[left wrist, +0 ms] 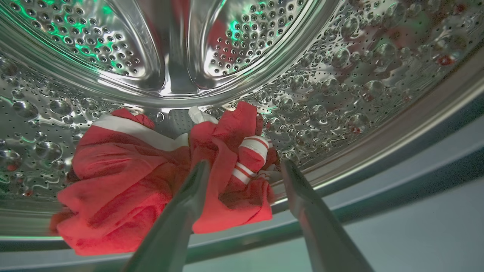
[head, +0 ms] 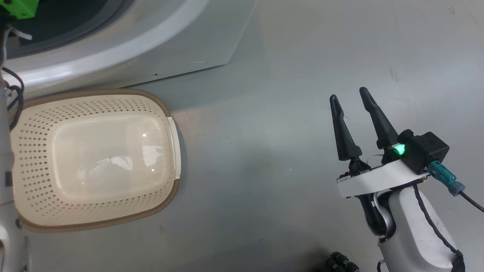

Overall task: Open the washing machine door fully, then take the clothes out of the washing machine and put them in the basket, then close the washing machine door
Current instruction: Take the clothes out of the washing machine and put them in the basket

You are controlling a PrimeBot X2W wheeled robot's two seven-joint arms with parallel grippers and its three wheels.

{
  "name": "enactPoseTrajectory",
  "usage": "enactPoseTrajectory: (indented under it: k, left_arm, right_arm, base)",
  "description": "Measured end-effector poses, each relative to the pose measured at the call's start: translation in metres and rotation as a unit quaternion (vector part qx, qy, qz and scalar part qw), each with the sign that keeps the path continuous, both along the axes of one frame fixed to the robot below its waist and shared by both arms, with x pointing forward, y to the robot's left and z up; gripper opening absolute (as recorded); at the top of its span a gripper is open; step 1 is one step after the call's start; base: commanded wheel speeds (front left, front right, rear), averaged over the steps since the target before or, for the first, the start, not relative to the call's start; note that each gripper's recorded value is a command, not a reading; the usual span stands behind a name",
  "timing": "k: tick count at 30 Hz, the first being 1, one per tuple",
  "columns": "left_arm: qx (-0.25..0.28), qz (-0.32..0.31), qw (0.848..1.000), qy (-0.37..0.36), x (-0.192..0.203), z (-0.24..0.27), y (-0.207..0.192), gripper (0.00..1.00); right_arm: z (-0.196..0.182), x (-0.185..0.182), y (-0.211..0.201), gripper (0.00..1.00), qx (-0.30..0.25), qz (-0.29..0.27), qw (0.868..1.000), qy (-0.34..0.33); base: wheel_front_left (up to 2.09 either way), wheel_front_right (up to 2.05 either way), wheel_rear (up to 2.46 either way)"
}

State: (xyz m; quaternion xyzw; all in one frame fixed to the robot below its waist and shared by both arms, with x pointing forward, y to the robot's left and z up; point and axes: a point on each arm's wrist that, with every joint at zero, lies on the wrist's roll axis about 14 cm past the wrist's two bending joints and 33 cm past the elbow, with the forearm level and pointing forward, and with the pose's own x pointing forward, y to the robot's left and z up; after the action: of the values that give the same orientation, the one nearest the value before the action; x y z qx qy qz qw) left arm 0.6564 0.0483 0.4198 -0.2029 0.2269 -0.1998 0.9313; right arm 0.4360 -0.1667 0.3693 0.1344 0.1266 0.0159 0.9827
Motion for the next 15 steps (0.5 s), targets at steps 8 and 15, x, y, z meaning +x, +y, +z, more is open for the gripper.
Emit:
enactPoseTrajectory:
  k: [8,15]
  left_arm:
    - [0.020,-0.017,0.998,0.061,0.007,-0.031,-0.002,1.00]
    - [0.042,-0.014,0.992,0.118,0.003,-0.061,0.004,1.00]
  right_arm:
    - [-0.007,-0.003,-0.010,1.00,0.002,-0.015,1.000,0.013]
    - [-0.007,-0.002,-0.011,1.00,0.001,-0.017,1.000,0.013]
  base:
    - [0.00,0.00,0.00]
    - [0.00,0.00,0.00]
